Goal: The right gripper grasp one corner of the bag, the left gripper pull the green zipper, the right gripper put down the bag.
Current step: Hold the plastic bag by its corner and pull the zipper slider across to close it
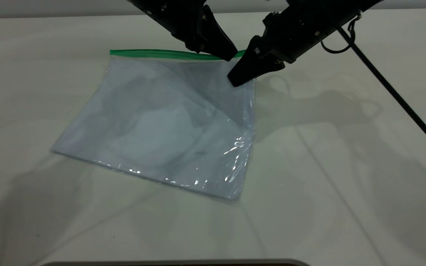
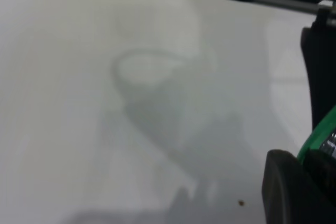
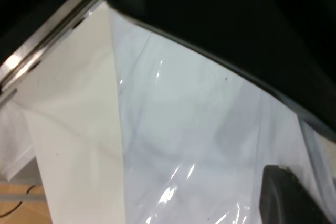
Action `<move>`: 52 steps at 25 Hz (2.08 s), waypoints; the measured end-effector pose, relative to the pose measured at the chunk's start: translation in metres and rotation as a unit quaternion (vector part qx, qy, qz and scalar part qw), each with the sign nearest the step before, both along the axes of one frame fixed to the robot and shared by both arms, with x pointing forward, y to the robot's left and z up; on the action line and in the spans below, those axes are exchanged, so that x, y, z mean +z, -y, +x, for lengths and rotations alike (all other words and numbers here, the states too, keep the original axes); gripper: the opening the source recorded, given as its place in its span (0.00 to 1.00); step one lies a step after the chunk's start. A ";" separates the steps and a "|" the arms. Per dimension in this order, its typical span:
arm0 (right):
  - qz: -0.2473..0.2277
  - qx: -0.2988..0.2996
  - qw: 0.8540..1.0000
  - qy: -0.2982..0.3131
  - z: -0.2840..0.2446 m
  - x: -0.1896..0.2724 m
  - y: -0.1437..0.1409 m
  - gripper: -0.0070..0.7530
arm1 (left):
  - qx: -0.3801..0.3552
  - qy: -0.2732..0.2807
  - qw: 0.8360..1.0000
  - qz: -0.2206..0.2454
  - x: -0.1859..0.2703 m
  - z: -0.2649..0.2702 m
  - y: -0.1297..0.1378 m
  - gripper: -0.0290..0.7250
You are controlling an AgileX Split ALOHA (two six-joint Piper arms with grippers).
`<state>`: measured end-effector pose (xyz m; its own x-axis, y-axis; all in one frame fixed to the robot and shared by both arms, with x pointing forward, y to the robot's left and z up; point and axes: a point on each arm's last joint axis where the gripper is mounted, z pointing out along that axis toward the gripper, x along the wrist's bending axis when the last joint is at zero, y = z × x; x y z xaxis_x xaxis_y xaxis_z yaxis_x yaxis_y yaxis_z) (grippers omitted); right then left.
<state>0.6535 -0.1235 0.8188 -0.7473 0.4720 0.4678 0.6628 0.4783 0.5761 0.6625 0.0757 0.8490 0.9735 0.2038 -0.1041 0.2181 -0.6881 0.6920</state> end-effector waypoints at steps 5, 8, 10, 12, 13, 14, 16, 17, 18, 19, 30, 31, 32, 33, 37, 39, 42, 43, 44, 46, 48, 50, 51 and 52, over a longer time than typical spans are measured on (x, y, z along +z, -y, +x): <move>0.007 -0.021 1.000 -0.002 0.007 0.001 0.016 0.06 | 0.016 0.010 1.000 -0.001 0.000 0.003 0.000 0.12; 0.011 -0.026 1.000 -0.004 0.008 0.001 0.022 0.06 | 0.022 0.012 1.000 -0.001 0.000 0.005 -0.003 0.12; 0.014 -0.030 0.999 -0.004 0.009 0.002 0.024 0.06 | 0.026 0.011 1.000 -0.002 0.000 0.007 -0.007 0.12; 0.017 -0.032 0.999 -0.002 0.010 0.003 0.025 0.06 | 0.029 0.010 1.000 -0.002 0.000 0.009 -0.011 0.12; 0.018 -0.034 0.999 -0.003 0.011 0.003 0.026 0.06 | 0.033 0.010 0.999 -0.002 0.000 0.010 -0.013 0.12; 0.019 -0.035 0.999 -0.002 0.011 0.003 0.026 0.06 | 0.035 0.010 0.999 -0.002 0.000 0.011 -0.015 0.12; 0.020 -0.036 0.999 -0.001 0.012 0.004 0.026 0.06 | 0.039 0.009 0.999 -0.003 0.000 0.013 -0.020 0.12; 0.020 -0.036 0.999 0.000 0.012 0.004 0.026 0.06 | 0.040 0.008 0.999 -0.003 0.000 0.014 -0.021 0.12; 0.021 -0.036 0.999 0.001 0.012 0.005 0.027 0.06 | 0.043 0.007 0.999 -0.003 0.000 0.015 -0.024 0.12; 0.021 -0.037 0.999 0.001 0.012 0.005 0.027 0.06 | 0.045 0.007 0.999 -0.003 0.000 0.016 -0.027 0.12; 0.018 -0.047 0.999 0.009 0.015 0.007 0.027 0.06 | 0.061 0.014 0.998 0.025 -0.004 0.028 -0.067 0.12; 0.017 -0.048 0.999 0.009 0.015 0.007 0.027 0.06 | 0.063 0.015 0.998 0.028 -0.004 0.030 -0.071 0.12; 0.017 -0.050 0.999 0.009 0.015 0.007 0.027 0.06 | 0.066 0.015 0.997 0.030 -0.004 0.031 -0.076 0.12; 0.018 -0.051 0.998 0.009 0.015 0.007 0.027 0.06 | 0.069 0.015 0.997 0.030 -0.004 0.032 -0.079 0.12; 0.016 -0.054 0.998 0.011 0.016 0.007 0.028 0.06 | 0.079 0.014 0.996 0.032 -0.005 0.035 -0.092 0.12; 0.015 -0.057 0.998 0.013 0.016 0.006 0.028 0.06 | 0.084 0.013 0.996 0.033 -0.005 0.036 -0.097 0.12; 0.010 -0.061 0.998 0.017 0.017 0.006 0.029 0.06 | 0.095 0.013 0.995 0.034 -0.005 0.039 -0.108 0.12; 0.009 -0.062 0.998 0.018 0.018 0.006 0.029 0.06 | 0.099 0.013 0.994 0.034 -0.005 0.040 -0.112 0.12; 0.008 -0.063 0.998 0.019 0.018 0.006 0.029 0.06 | 0.103 0.013 0.994 0.034 -0.005 0.041 -0.116 0.12; 0.005 -0.066 0.998 0.021 0.019 0.005 0.029 0.06 | 0.111 0.011 0.993 0.035 -0.005 0.043 -0.125 0.12; 0.004 -0.069 0.997 0.022 0.019 0.005 0.030 0.06 | 0.114 0.008 0.993 0.033 -0.006 0.043 -0.130 0.12; 0.000 -0.072 0.997 0.025 0.020 0.005 0.030 0.06 | 0.119 0.008 0.992 0.034 -0.006 0.044 -0.135 0.12; -0.004 -0.073 0.997 0.027 0.020 0.004 0.031 0.06 | 0.123 0.009 0.992 0.035 -0.006 0.045 -0.139 0.12; -0.008 -0.075 0.997 0.030 0.021 0.004 0.031 0.06 | 0.130 0.011 0.991 0.038 -0.006 0.046 -0.144 0.12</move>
<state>0.6744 -0.1548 0.8226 -0.6937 0.5878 0.4163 0.6924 0.3849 0.6102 0.7086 0.2194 0.8429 0.8893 0.4537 -0.0575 0.3792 -0.6612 0.6474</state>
